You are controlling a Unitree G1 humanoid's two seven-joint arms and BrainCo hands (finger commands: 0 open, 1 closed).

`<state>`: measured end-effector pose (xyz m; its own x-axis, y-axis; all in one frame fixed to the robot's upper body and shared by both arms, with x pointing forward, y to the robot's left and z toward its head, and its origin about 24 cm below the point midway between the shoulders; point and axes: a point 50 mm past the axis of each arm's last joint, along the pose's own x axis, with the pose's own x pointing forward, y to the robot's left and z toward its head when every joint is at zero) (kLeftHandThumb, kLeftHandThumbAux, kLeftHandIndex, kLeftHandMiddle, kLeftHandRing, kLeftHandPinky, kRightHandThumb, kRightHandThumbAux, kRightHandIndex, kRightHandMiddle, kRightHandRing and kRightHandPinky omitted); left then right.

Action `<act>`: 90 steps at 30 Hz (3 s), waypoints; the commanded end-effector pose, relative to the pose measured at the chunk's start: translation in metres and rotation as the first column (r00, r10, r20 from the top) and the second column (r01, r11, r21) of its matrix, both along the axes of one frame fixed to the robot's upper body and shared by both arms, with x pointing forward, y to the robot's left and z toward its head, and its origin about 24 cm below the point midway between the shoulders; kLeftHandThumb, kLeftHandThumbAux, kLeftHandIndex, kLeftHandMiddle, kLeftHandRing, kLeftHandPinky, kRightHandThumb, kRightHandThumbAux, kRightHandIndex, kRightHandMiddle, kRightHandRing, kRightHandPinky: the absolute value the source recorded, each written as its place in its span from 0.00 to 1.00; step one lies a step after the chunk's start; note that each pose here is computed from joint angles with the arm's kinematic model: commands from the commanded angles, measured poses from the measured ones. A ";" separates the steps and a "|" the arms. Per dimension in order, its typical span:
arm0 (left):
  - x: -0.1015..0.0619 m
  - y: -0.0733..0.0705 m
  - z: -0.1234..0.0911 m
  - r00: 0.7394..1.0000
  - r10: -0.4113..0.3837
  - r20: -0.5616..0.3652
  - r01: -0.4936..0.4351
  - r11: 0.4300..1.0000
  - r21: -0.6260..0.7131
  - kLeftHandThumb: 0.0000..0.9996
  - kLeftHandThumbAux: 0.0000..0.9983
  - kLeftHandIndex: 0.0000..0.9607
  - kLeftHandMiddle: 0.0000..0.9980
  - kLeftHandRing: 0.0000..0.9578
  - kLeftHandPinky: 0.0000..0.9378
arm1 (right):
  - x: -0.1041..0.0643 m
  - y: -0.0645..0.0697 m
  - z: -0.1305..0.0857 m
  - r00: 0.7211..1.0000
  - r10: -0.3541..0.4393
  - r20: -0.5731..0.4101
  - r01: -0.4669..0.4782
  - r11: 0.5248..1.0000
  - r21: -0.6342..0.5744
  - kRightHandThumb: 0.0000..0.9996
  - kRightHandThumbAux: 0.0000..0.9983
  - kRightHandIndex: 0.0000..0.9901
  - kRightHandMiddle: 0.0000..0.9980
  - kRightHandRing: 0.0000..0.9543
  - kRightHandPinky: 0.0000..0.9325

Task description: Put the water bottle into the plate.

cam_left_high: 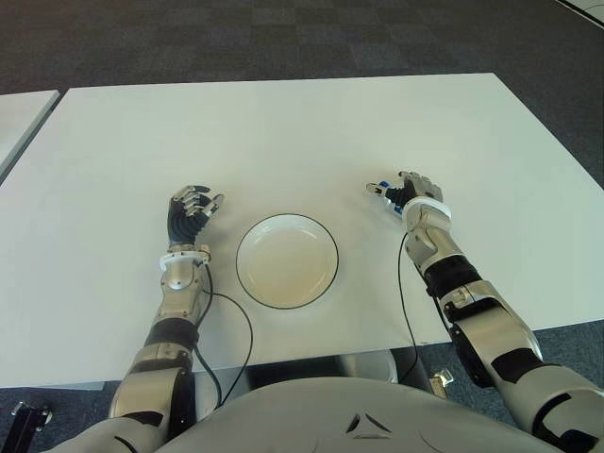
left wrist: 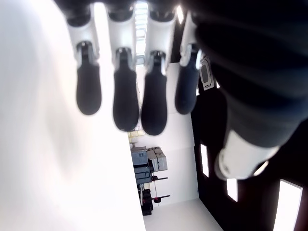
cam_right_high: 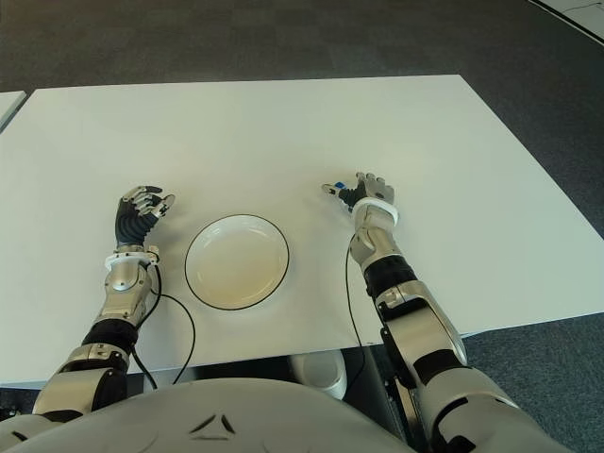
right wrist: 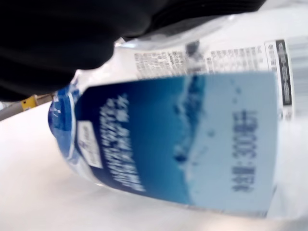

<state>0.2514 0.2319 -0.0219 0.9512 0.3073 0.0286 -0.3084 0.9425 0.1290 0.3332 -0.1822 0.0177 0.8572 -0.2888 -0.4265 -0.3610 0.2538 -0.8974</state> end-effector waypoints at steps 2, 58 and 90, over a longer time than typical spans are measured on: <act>-0.002 0.002 -0.004 1.000 0.006 -0.024 -0.007 1.000 -0.017 0.71 0.72 0.45 0.61 0.61 0.60 | -0.022 0.001 -0.037 0.969 -0.055 -0.240 0.061 0.998 0.019 0.55 0.19 0.00 0.00 0.00 0.00; -0.003 0.006 -0.001 1.000 -0.014 -0.001 0.014 1.000 -0.003 0.71 0.71 0.45 0.61 0.62 0.60 | -0.034 0.009 -0.072 0.987 -0.140 0.076 0.131 0.985 0.108 0.75 0.44 0.17 0.13 0.20 0.32; -0.005 0.008 -0.003 1.000 0.018 -0.001 -0.018 1.000 -0.012 0.71 0.71 0.45 0.63 0.63 0.63 | -0.052 0.010 -0.085 0.926 -0.295 0.233 0.220 0.928 0.299 0.84 0.68 0.41 0.56 0.73 0.74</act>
